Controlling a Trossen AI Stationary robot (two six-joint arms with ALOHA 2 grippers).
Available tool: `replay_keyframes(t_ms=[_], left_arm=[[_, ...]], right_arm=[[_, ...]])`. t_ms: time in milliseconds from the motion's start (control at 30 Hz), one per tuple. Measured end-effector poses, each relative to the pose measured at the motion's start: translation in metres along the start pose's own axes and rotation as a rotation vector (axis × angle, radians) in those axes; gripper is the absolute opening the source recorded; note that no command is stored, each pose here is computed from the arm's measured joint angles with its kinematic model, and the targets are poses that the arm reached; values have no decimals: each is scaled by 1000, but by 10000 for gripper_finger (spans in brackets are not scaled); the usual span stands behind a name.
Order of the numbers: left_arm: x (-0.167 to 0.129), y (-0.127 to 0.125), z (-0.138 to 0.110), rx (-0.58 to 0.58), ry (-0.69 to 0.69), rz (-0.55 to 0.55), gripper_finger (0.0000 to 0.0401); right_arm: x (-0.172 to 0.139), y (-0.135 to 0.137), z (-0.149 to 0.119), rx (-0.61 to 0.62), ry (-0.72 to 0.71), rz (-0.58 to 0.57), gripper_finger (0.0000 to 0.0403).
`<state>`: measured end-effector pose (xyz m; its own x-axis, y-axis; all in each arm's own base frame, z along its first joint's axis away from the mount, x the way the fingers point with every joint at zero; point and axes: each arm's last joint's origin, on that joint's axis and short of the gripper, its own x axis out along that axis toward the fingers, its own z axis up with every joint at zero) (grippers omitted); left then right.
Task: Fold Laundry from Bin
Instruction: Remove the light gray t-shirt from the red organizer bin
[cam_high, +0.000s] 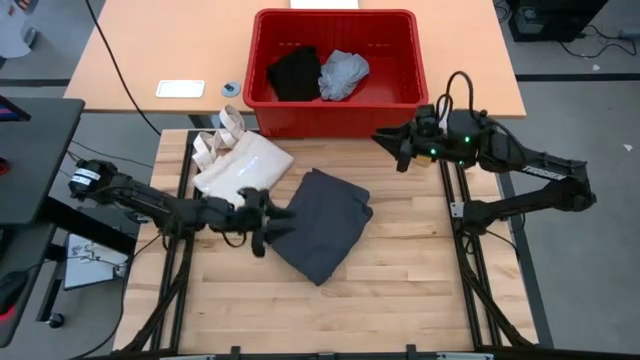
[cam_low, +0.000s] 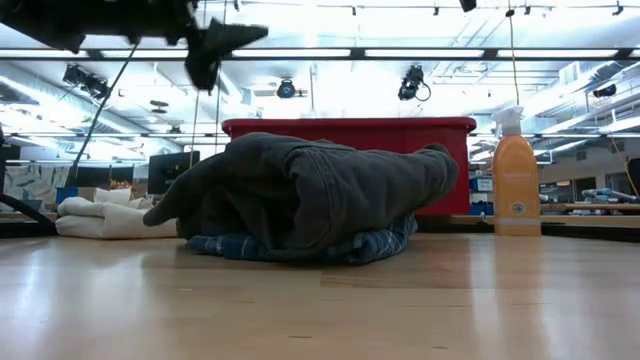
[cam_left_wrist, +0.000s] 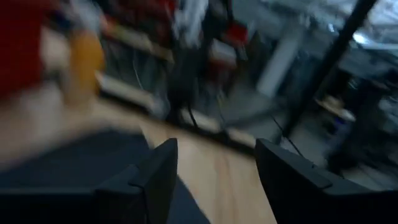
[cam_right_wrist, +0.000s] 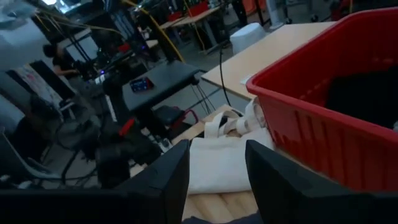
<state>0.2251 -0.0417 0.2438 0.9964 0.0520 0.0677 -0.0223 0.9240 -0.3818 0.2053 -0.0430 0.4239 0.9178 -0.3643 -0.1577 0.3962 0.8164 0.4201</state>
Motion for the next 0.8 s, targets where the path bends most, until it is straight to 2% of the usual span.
replay_keyframes(t_ms=[100, 200, 267, 400, 500, 567, 633, 700, 800], left_arm=[[1, 4, 16, 93, -143, 19, 219], [1, 9, 22, 72, -186, 38, 219], [2, 14, 24, -42, -202, 45, 219], [3, 27, 32, -403, -261, 38, 219], [4, 32, 44, -500, -241, -50, 218], [10, 30, 57, -489, -193, -118, 214], [19, 26, 74, -450, -120, -130, 205], [28, 22, 93, -374, -19, -81, 195], [36, 22, 121, -208, 136, 64, 182]], right_arm=[[2, 7, -5, -26, 3, -14, 165], [4, 13, -9, -24, 1, -24, 165], [8, 16, -9, 10, -24, -17, 165], [14, 22, -6, 59, -60, 42, 165], [18, 25, -7, 86, -42, 113, 165], [21, 27, -8, 123, -21, 147, 165], [23, 28, -8, 150, -22, 170, 165], [27, 30, -8, 171, -43, 183, 165], [31, 32, -7, 182, -65, 193, 165]])
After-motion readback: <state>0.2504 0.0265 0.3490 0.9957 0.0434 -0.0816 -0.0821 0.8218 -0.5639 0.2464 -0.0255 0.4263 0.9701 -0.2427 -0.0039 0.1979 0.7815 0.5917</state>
